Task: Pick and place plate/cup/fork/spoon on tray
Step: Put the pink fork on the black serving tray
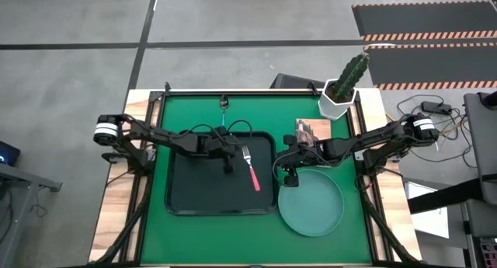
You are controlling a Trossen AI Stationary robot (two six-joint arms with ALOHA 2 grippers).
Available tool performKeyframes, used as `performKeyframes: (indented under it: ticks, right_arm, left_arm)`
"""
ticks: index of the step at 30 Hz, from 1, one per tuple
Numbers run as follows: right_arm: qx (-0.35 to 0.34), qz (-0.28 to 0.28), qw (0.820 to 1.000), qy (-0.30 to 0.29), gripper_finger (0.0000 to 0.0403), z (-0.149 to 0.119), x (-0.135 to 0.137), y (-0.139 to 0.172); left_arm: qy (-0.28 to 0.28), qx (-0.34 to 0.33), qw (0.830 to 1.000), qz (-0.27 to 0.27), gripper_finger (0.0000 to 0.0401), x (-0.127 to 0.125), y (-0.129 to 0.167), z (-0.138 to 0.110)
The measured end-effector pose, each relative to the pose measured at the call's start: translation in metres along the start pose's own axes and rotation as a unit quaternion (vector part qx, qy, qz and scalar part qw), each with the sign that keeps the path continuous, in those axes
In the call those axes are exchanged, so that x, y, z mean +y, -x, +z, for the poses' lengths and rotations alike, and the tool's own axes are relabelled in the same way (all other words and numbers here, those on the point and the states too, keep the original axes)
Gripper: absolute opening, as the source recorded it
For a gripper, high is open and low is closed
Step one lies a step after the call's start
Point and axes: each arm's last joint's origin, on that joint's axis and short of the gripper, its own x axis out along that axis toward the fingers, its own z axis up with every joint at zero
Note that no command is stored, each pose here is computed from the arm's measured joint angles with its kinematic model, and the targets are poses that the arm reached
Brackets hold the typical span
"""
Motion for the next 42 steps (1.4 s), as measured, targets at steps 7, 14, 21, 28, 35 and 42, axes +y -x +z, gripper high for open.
performKeyframes:
  ticks: [7,14,21,28,35,42]
  right_arm:
    - [0.0,0.0,1.0,0.0,0.0027,0.0,0.0,0.0]
    - [0.0,0.0,1.0,0.0,0.0027,0.0,0.0,0.0]
    - [0.0,0.0,1.0,0.001,0.0027,0.0,0.0,0.0]
    - [0.0,0.0,1.0,0.001,0.0027,0.0,0.0,0.0]
    - [0.0,0.0,1.0,0.0,0.0027,0.0,0.0,0.0]
    - [0.0,0.0,1.0,0.001,0.0027,0.0,0.0,0.0]
  left_arm:
    - [0.0,0.005,1.0,0.001,0.0,-0.003,-0.013,-0.01]
    - [0.008,-0.025,1.0,-0.002,0.0,-0.009,-0.031,-0.008]
    - [0.008,-0.026,1.0,-0.002,0.0,-0.013,-0.041,-0.005]
    - [0.016,-0.05,0.999,-0.009,0.0,-0.015,-0.045,0.0]
    - [0.012,-0.045,0.999,-0.009,0.0,-0.015,-0.046,-0.001]
    - [0.01,-0.042,0.999,-0.006,0.0,-0.011,-0.037,0.001]
